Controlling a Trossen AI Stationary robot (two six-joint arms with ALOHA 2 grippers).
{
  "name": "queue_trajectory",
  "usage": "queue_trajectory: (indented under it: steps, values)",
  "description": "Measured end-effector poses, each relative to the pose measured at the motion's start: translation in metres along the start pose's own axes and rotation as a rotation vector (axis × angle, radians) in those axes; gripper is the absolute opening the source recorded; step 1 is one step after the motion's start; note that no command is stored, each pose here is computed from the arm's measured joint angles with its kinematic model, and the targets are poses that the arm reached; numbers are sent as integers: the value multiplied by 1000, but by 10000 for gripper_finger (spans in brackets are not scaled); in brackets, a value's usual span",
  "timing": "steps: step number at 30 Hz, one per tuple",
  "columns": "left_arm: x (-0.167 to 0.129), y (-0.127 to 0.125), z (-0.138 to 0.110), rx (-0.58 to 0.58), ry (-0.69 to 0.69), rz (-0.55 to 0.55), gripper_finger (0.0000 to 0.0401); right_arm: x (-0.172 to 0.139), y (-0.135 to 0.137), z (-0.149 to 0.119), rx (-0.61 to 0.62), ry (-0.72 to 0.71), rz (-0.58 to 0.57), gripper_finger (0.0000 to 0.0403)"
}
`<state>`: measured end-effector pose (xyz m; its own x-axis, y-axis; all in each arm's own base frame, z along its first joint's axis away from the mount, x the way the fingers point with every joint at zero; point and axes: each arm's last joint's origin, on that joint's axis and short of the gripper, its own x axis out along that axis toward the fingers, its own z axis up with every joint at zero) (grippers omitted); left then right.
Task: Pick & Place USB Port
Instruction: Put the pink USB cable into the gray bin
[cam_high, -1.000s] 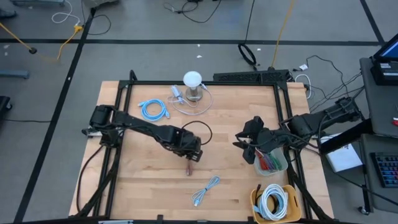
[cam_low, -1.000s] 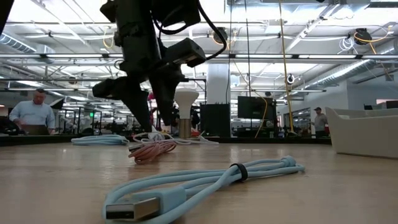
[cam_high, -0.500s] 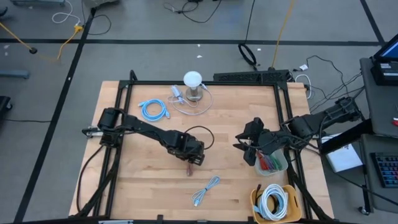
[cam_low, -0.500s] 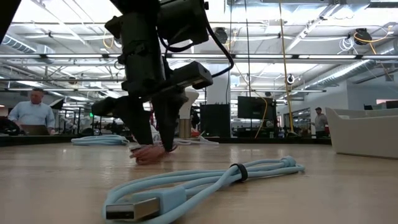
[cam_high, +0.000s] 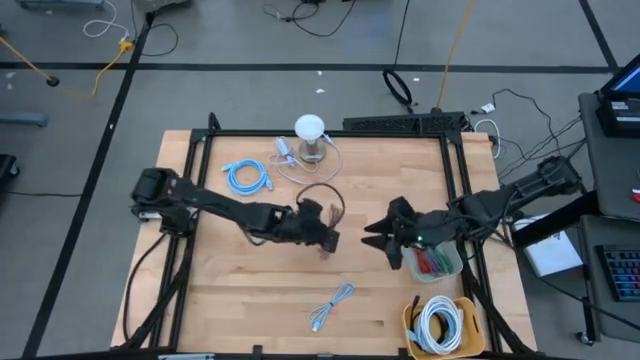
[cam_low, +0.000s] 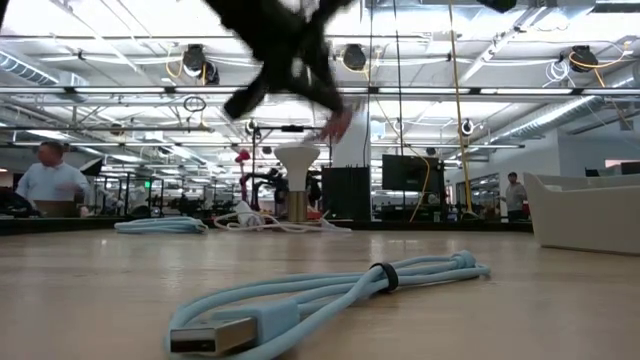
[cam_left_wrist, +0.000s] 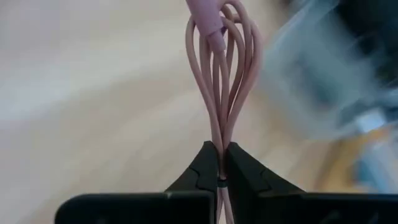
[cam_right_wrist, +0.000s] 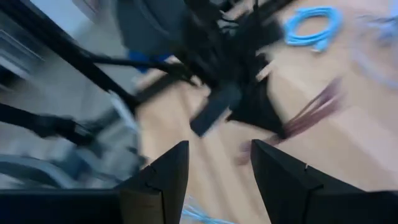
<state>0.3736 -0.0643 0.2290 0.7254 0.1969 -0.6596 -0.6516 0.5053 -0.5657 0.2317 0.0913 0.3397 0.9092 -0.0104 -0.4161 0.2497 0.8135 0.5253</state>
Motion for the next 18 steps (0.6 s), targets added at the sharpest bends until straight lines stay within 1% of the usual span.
queue_trajectory:
  steps: [1, 4, 6, 9, 12, 15, 18]
  values:
    - [-11, -7, 5, 6, -71, -35, 10, 2, -2, -2, 34, -25, 35, 165]
    - [-42, -16, 18, 19, -211, -66, 10, 6, -11, -12, 116, -83, 120, 165]
    - [-55, -20, 23, 58, -260, -92, 10, 5, -19, -15, 167, -131, 160, 165]
    - [-69, -30, 29, 94, -309, -187, 10, 3, -32, -18, 229, -198, 202, 165]
    - [-76, -42, 30, 87, -338, -314, 10, 5, -41, -19, 277, -260, 240, 165]
    - [-71, -51, 27, 75, -344, -410, 10, 6, -45, -18, 299, -307, 267, 165]
    - [-66, -54, 21, 75, -317, -434, 10, 8, -47, -16, 288, -318, 264, 165]
